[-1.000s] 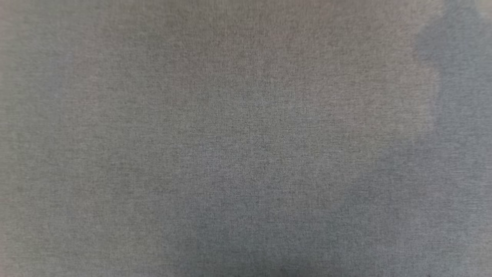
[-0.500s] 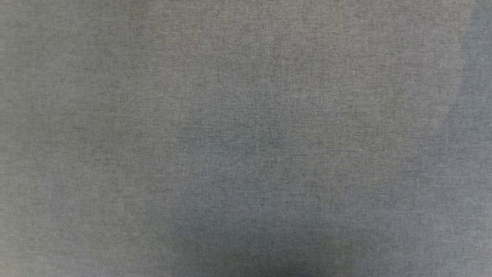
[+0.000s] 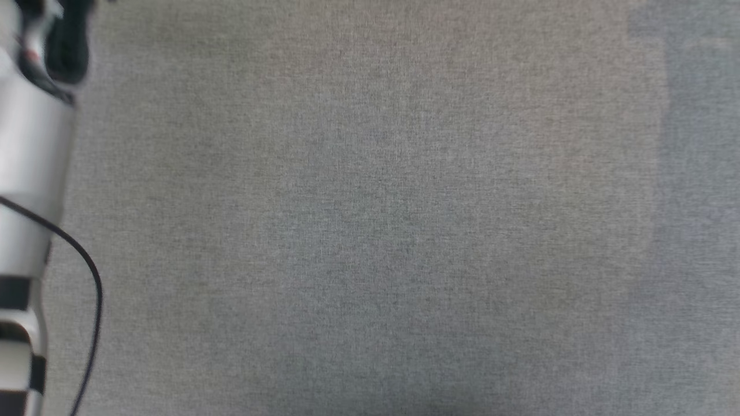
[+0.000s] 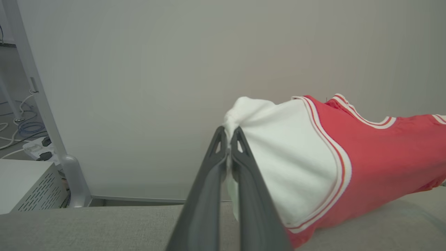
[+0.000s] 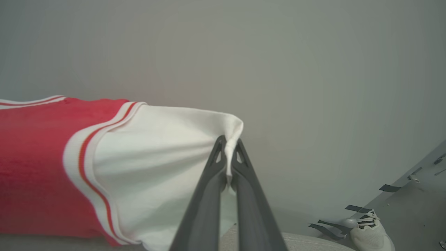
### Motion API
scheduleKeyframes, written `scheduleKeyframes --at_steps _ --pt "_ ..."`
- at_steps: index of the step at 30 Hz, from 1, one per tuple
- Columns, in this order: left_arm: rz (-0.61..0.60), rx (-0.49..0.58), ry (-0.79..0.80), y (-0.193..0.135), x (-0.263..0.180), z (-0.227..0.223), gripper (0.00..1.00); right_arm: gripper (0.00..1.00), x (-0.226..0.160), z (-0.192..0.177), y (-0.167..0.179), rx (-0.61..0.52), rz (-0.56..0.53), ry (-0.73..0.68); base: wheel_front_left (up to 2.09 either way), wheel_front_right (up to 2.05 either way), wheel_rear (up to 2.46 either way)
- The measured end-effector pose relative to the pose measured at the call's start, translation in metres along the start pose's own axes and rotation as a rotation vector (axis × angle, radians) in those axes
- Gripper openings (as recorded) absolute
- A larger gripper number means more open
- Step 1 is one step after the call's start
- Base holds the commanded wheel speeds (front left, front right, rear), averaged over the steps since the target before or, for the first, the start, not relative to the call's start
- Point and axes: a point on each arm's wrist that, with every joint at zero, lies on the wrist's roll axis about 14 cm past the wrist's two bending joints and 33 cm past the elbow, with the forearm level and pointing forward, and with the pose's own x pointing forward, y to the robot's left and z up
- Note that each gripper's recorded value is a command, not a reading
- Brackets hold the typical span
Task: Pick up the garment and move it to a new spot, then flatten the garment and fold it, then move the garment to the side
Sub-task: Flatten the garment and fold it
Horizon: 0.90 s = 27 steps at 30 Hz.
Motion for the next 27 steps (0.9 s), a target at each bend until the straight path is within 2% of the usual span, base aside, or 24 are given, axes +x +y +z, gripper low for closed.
scheduleKeyframes --at_steps 5,10,16,21,27 --pt "0.023 -0.078 0.101 -0.008 -0.046 -0.031 0.00 0.00 -0.037 -0.025 0.006 0.019 0.032 0.108 0.00 0.00 0.00" --pt "0.039 -0.112 0.213 -0.017 -0.100 -0.060 0.00 0.00 -0.084 -0.049 0.022 0.068 0.078 0.210 0.00 0.00 0.00" --pt "0.071 -0.164 0.316 -0.027 -0.164 -0.084 0.00 0.00 -0.140 -0.054 0.028 0.129 0.100 0.254 0.00 0.00 0.00" --pt "0.104 -0.176 0.338 -0.028 -0.200 -0.084 0.00 0.00 -0.183 -0.049 0.026 0.172 0.095 0.246 0.00 0.00 0.00" --pt "0.151 -0.204 0.281 -0.027 -0.219 -0.066 0.00 0.00 -0.230 -0.054 0.013 0.200 0.047 0.256 0.00 0.00 0.00"
